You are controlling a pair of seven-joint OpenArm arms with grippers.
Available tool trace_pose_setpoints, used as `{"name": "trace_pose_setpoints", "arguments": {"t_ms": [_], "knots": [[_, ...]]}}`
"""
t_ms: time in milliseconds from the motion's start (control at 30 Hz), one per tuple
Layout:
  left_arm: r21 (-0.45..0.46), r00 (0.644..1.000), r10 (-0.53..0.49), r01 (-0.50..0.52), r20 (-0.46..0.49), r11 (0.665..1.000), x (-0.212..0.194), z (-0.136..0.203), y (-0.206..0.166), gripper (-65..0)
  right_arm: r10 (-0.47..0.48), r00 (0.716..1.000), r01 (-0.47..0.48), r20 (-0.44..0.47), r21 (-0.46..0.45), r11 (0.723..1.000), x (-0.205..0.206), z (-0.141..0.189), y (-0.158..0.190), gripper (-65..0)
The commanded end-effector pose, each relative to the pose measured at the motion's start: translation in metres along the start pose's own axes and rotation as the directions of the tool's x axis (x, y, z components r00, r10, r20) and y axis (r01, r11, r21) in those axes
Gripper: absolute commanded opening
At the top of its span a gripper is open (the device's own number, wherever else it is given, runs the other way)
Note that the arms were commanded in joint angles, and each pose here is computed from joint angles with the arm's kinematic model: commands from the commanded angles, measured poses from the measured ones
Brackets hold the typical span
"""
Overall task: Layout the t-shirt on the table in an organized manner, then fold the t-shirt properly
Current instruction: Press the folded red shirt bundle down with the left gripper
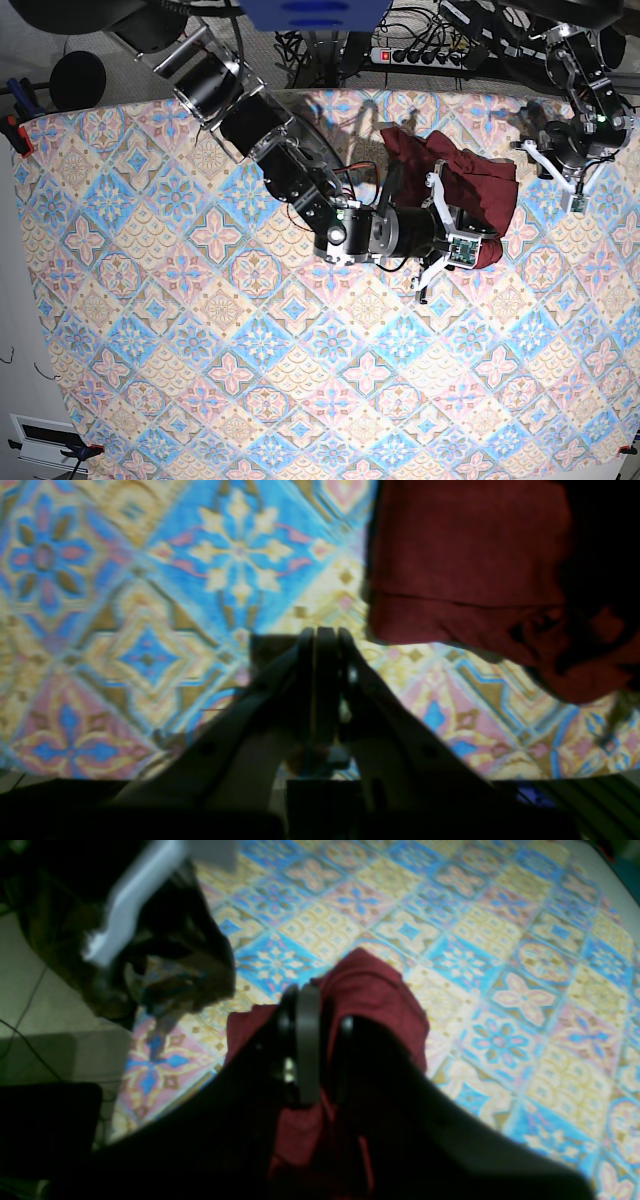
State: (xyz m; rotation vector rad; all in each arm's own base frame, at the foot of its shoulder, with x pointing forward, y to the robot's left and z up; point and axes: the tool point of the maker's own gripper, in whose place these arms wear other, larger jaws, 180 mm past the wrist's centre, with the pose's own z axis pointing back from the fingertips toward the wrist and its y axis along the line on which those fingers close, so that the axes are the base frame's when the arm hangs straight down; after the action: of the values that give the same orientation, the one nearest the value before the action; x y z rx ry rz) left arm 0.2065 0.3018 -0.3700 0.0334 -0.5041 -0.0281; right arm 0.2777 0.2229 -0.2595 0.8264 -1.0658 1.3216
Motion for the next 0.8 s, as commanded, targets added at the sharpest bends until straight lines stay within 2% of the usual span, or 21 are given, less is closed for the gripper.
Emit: {"name": "trace_pose_setpoints", "arguments": {"t_ms": [0,100,233,300,433,567,667,767], "knots": [[0.013,0.999,-0.014,0.014,0.038,1.000,0.012,0.005,0.005,-65.0,0.027,0.997,-0.028,0.073,0.008,1.000,0.025,-0.002,-0.001,-64.7],[0.006,0.999,-0.007,0.006,0.037,1.000,0.010,0.003,0.001,-65.0,0.026,0.995,-0.028,0.096,0.018,0.999,0.028,-0.004,0.002,-60.8],[-0.001,0.999,-0.005,0.005,0.040,1.000,0.011,0.003,-0.001,-65.0,0.016,0.995,-0.017,0.102,0.010,1.000,0.029,-0.003,0.000,-47.7],[-0.001,0.999,-0.005,0.005,0.040,1.000,0.011,0.003,-0.001,-65.0,-0.018,0.995,0.024,0.103,-0.053,0.998,0.029,-0.003,-0.012,-44.0],[-0.003,0.999,-0.010,0.010,0.034,1.000,0.009,0.003,-0.001,-65.0,-0.027,0.994,0.034,0.103,-0.067,0.997,0.028,-0.002,-0.014,-44.0],[-0.022,0.998,-0.036,0.037,0.060,0.999,0.011,0.014,-0.009,-65.0,-0.071,0.987,0.092,0.145,-0.144,0.985,0.029,0.015,-0.039,-44.1],[-0.089,0.989,-0.068,0.080,0.129,0.993,0.018,0.035,-0.033,-65.0,-0.120,0.971,0.163,0.205,-0.207,0.965,0.028,0.036,-0.048,-44.1],[-0.206,0.982,-0.030,0.069,0.188,0.976,0.024,0.045,-0.057,-65.0,-0.160,0.967,0.213,0.197,-0.284,0.935,0.001,0.064,-0.066,-44.1]]}}
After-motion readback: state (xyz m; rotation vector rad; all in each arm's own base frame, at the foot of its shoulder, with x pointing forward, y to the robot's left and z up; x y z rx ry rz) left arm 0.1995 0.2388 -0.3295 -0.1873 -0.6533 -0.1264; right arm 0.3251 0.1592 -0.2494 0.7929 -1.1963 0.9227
